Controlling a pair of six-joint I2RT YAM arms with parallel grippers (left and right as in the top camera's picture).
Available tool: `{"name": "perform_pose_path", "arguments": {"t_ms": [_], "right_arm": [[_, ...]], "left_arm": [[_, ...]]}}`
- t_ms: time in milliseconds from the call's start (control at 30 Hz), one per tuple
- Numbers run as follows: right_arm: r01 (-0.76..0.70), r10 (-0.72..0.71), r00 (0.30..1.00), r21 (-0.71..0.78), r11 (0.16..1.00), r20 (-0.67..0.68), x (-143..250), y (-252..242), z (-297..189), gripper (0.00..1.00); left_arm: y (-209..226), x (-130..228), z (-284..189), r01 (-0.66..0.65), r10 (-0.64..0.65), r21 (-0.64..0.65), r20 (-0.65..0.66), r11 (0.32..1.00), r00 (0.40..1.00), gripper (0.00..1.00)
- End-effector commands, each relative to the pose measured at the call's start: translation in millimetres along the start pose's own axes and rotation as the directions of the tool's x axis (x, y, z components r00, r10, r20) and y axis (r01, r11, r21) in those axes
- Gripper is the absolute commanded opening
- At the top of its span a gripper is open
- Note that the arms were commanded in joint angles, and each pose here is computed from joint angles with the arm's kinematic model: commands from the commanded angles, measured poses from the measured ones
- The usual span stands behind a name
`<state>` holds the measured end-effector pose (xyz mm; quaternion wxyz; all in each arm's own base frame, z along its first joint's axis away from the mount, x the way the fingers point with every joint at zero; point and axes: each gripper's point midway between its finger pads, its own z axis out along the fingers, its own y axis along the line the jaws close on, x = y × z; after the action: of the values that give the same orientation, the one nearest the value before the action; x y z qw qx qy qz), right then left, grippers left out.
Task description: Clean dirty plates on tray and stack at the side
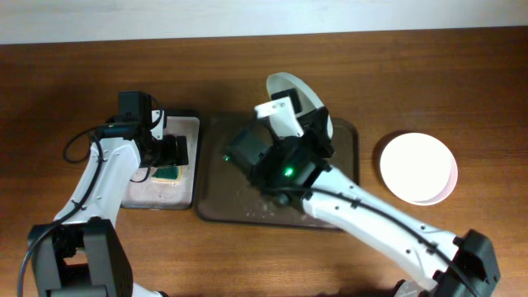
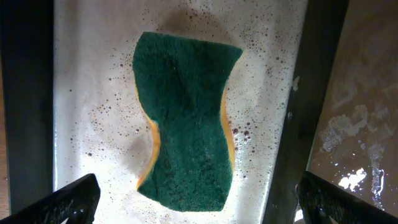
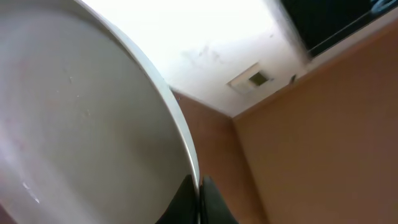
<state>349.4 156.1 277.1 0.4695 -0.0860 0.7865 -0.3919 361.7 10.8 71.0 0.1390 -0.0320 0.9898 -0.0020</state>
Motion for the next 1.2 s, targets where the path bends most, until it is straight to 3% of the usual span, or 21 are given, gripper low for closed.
{"name": "perform_pose_path", "arguments": {"t_ms": [0,167,267,367,500,800,967,1033,1067,1100,1167], "right_arm": [[-0.151,0.126,0.978,-0.148,0.977,-0.165,22.9,7.9,26.2,0.04],[-0.388,0.267,0.837,-0.175,0.905,-0.477,75.6,6.0,69.2,0.04],[-0.523,0.311,0.697,-0.162,0.837,-0.646,106.6,-1.2,93.2,0.04],[-0.659,0.354,0.515,-0.097,0.745,-0.781,139.2,-17.8,114.1,0.04],[-0.718,0.418,0.306,0.081,0.692,-0.855,190.3,-58.5,132.0,0.04],[-0.646,0.517,-0.038,0.416,0.64,-0.855,323.6,-97.3,132.1,0.04],[-0.646,0.539,-0.126,0.481,0.593,-0.833,358.5,-98.4,129.2,0.04],[-0.662,0.543,-0.143,0.488,0.569,-0.828,358.8,-98.2,130.7,0.09],[-0.676,0.54,-0.149,0.484,0.556,-0.829,356.4,-95.9,131.8,0.33],[-0.697,0.532,-0.155,0.474,0.539,-0.832,352.5,-92.2,133.2,0.45],[-0.788,0.456,-0.094,0.346,0.508,-0.885,334.3,-77.7,139.5,0.46]], "left_arm": [[-0.9,-4.8,-6.1,-0.002,0.002,0.009,0.023,1.0,1.0,0.99],[-0.8,-4.9,-6.1,-0.002,0.002,0.008,0.023,1.0,1.0,0.99],[-0.8,-5.0,-6.1,-0.002,0.002,0.008,0.023,1.0,1.0,1.0],[-0.8,-4.9,-6.1,-0.002,0.002,0.008,0.023,1.0,1.0,0.99],[-0.9,-4.9,-6.1,-0.002,0.002,0.009,0.023,1.0,1.0,0.99],[-0.9,-4.9,-6.1,-0.002,0.002,0.009,0.023,1.0,1.0,0.99],[-0.9,-4.9,-6.1,-0.002,0.002,0.009,0.023,1.0,1.0,1.0],[-0.9,-4.9,-6.1,-0.002,0.002,0.009,0.023,1.0,1.0,0.99],[-0.9,-5.0,-6.1,-0.002,0.002,0.009,0.023,1.0,1.0,1.0],[-0.9,-4.9,-6.1,-0.002,0.002,0.009,0.023,1.0,1.0,0.99],[-0.9,-4.9,-6.1,-0.002,0.002,0.009,0.023,1.0,1.0,0.99]]}}
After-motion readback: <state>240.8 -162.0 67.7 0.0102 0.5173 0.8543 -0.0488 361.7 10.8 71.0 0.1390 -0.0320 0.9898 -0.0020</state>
